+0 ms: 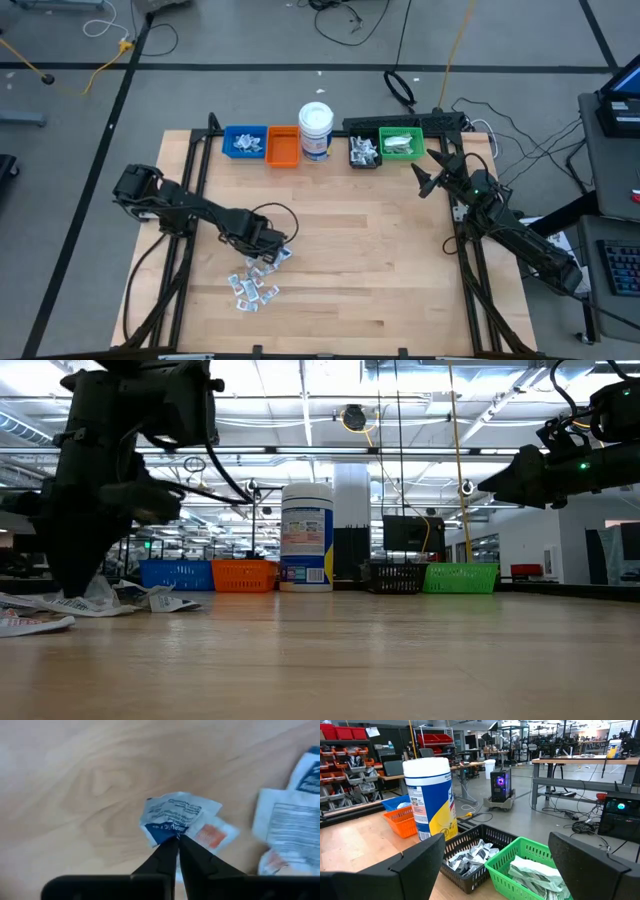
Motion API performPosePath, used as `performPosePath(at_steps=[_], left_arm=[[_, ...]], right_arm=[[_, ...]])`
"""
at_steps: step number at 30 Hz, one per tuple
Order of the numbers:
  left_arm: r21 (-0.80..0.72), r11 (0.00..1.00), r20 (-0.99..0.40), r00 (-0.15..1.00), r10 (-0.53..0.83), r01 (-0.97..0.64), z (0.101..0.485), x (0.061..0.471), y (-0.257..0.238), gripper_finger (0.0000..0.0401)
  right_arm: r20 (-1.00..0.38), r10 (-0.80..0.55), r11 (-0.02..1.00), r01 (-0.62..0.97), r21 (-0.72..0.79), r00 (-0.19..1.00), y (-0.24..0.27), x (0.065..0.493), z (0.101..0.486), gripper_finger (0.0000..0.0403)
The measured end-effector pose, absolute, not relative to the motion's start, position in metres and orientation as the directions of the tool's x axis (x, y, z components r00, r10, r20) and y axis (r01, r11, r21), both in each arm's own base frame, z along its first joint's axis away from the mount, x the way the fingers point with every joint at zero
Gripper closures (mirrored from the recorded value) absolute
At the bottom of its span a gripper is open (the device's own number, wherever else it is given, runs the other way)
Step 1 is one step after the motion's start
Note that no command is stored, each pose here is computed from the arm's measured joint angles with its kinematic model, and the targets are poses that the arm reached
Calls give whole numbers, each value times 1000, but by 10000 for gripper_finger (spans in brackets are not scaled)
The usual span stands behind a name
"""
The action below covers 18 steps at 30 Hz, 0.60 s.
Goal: Pick & Place First Aid Supplies
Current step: Put the alcohol pad into the blue bin
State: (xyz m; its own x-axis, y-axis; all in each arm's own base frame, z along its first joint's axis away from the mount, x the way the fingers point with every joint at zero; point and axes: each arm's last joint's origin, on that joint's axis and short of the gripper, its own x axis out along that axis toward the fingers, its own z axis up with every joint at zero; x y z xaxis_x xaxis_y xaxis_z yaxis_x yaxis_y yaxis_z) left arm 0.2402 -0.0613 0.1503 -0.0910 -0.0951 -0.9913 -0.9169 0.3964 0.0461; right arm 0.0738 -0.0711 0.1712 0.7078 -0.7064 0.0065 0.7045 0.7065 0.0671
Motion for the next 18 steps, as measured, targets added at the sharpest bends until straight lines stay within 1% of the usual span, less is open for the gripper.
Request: performPosePath(at_steps=[4, 7, 12, 18], left_arm=[[81, 403, -989, -124, -81, -911, 166, 243, -62, 384], [45, 410, -994, -80, -69, -911, 182, 246, -64, 396], [-22, 396, -997, -8, -75, -918, 205, 248, -67, 387], [-117, 380, -991, 84, -101, -918, 228, 242, -67, 396]], right_arm=[[6, -706, 707, 704, 67, 708, -71, 74, 171, 50], [6, -706, 707, 704, 67, 708, -71, 74, 171, 50], [6, -706, 707, 704, 67, 708, -71, 74, 171, 50], [7, -706, 707, 704, 67, 708, -71, 74, 171, 50]])
